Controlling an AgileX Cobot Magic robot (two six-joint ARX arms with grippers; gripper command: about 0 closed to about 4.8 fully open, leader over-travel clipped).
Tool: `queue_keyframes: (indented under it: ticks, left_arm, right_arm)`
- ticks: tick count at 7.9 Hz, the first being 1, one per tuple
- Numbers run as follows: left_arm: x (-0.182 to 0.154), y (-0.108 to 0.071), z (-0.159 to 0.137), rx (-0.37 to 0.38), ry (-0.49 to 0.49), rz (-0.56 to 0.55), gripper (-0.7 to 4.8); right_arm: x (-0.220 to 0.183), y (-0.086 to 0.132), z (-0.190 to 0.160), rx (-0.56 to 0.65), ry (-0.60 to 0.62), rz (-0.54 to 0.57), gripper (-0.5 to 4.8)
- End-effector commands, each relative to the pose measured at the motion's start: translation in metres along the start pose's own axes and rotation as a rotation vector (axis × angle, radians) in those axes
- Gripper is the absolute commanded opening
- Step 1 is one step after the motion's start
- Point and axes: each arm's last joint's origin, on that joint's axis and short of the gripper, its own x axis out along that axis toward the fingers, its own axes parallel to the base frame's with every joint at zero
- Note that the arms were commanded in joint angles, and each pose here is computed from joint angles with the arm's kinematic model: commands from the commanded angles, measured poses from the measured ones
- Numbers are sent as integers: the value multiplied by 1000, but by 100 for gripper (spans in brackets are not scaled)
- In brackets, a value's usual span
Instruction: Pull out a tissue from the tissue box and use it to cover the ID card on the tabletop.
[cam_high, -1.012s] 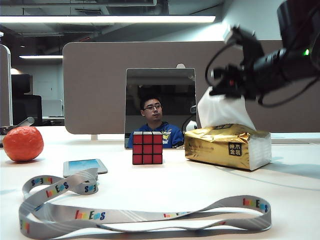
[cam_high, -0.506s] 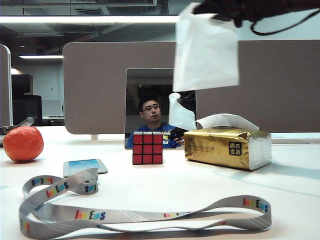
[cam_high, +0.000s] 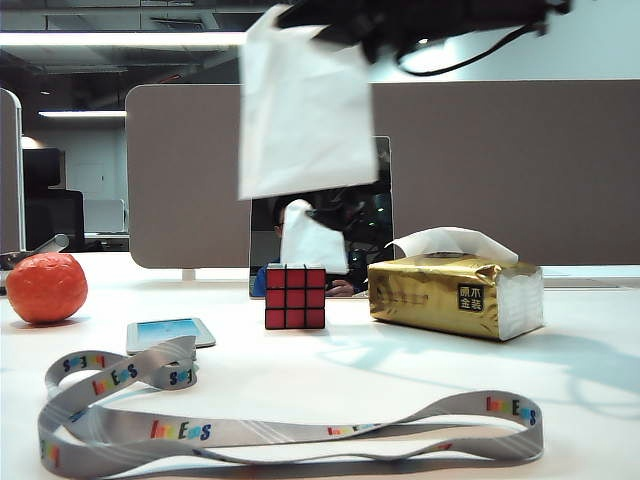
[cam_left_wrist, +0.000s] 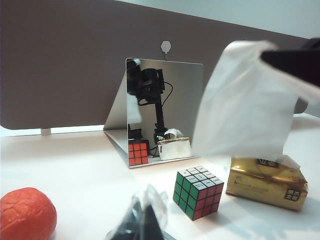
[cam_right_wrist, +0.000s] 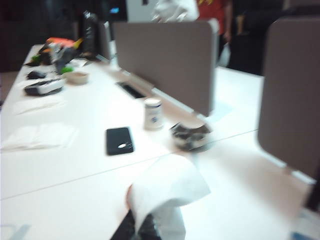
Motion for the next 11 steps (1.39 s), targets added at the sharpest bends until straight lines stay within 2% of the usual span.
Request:
queue_keyframes:
  ticks: [1, 2, 3, 5, 8, 9, 11]
  left_arm:
    - [0, 0, 2, 6, -12, -2, -6]
    - [0, 0, 2, 6, -12, -1, -6]
    - [0, 1, 0, -6, 8, 40, -6]
    - [0, 1, -1, -7, 9, 39, -6]
    - [0, 1, -1, -7, 9, 39, -6]
    - [0, 1, -1, -7, 9, 38, -6]
    - [0, 1, -1, -7, 8, 38, -6]
  right_arm:
    - [34, 13, -20, 33, 41, 85, -1]
    - [45, 15, -27, 41, 54, 104, -1]
    - [89, 6, -44, 60, 69, 109, -1]
    - [107, -7, -49, 59, 69, 70, -1]
    - [116, -20, -55, 61, 77, 36, -1]
    - [121, -34, -67, 69, 97, -23, -1]
    - [118, -45, -80, 82, 123, -49, -1]
